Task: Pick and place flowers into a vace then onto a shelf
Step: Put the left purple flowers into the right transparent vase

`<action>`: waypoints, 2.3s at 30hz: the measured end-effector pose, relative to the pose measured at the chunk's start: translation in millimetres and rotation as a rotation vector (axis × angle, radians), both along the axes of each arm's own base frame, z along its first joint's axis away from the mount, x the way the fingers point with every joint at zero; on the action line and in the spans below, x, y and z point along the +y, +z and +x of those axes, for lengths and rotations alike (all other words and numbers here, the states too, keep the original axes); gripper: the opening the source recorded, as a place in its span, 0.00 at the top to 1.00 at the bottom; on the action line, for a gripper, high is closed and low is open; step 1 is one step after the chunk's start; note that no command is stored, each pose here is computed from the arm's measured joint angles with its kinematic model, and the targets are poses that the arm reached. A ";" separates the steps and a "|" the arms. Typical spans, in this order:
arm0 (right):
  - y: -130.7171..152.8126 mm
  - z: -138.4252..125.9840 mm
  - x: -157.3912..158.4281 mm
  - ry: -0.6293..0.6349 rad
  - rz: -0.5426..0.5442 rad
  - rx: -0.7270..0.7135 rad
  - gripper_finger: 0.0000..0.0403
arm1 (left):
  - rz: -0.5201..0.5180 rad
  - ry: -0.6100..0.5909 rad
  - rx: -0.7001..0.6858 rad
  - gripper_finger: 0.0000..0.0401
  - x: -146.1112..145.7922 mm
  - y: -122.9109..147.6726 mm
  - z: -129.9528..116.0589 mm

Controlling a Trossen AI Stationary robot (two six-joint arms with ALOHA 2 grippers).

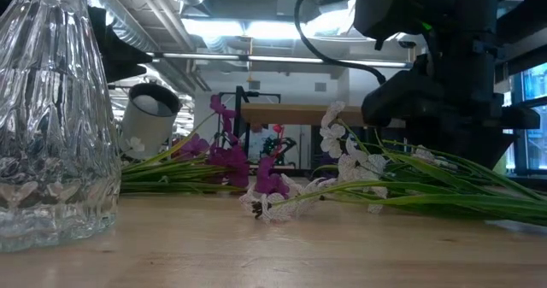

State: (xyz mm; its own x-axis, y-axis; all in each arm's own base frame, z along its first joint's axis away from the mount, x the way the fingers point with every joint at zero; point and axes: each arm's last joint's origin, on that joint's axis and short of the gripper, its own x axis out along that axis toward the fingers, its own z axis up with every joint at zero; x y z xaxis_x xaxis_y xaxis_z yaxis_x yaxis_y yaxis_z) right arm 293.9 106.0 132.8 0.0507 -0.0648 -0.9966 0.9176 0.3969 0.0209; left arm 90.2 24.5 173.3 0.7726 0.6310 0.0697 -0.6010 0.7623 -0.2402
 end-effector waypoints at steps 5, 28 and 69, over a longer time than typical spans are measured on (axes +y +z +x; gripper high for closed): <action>-0.4 -0.2 -0.1 -0.001 -0.001 0.003 0.65 | 0.000 0.000 0.000 0.51 0.0 -0.1 0.0; 13.1 10.5 3.9 0.047 0.003 -0.022 0.98 | 0.000 0.000 0.001 0.51 0.0 -0.1 0.1; 222.1 -211.9 116.7 0.611 -0.649 -1.199 0.99 | -0.040 -0.012 -0.033 0.51 -0.2 0.0 0.2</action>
State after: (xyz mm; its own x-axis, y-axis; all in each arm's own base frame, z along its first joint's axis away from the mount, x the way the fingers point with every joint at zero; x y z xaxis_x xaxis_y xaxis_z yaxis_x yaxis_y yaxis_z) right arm 81.9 222.7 354.9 0.9793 -0.1363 -0.1498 0.1759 0.9388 0.2962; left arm 90.4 24.3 173.4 0.7777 0.6247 0.0703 -0.5833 0.7588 -0.2897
